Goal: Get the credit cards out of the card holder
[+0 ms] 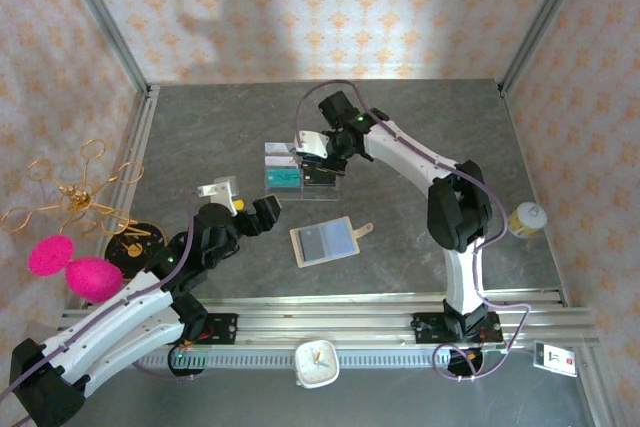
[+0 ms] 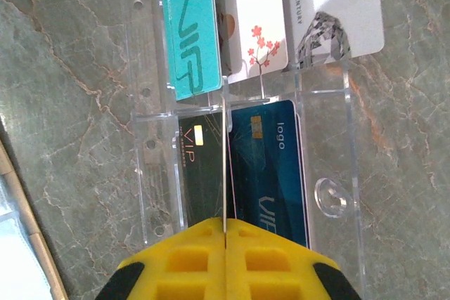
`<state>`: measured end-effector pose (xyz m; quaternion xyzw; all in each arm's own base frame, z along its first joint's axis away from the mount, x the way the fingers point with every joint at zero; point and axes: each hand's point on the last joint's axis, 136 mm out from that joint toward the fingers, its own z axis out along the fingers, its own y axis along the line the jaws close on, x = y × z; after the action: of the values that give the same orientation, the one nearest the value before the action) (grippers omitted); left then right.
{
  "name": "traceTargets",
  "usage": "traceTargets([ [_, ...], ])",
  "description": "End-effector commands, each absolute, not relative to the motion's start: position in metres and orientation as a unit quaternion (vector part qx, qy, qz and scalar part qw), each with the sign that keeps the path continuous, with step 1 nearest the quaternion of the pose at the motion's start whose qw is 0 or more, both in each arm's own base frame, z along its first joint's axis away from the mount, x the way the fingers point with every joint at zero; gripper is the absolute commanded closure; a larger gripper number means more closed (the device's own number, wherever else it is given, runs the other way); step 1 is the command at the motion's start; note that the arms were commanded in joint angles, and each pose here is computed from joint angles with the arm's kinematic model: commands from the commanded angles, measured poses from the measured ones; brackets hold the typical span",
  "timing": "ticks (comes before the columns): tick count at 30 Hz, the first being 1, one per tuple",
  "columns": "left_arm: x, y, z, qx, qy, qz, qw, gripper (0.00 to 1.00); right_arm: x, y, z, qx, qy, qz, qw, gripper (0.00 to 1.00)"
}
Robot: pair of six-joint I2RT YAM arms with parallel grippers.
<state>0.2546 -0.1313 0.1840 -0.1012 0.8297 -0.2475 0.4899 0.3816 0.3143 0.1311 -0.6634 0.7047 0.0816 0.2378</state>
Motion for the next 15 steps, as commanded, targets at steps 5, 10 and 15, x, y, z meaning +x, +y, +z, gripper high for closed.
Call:
traceTargets([
  [5, 0.256, -0.127, 0.182, -0.095, 0.834, -0.232, 0.491, 0.01, 0.391, 0.314, 0.116, -0.654, 0.72, 0.07, 0.222, 1.0],
  [10, 0.256, -0.127, 0.182, -0.095, 0.834, -0.233, 0.491, 0.01, 0.391, 0.315, 0.11, -0.654, 0.722, 0.059, 0.218, 1.0],
  [15, 0.256, -0.127, 0.182, -0.096, 0.834, -0.234, 0.49, 0.01, 0.398, 0.315, 0.114, -0.645, 0.727, 0.043, 0.232, 1.0],
])
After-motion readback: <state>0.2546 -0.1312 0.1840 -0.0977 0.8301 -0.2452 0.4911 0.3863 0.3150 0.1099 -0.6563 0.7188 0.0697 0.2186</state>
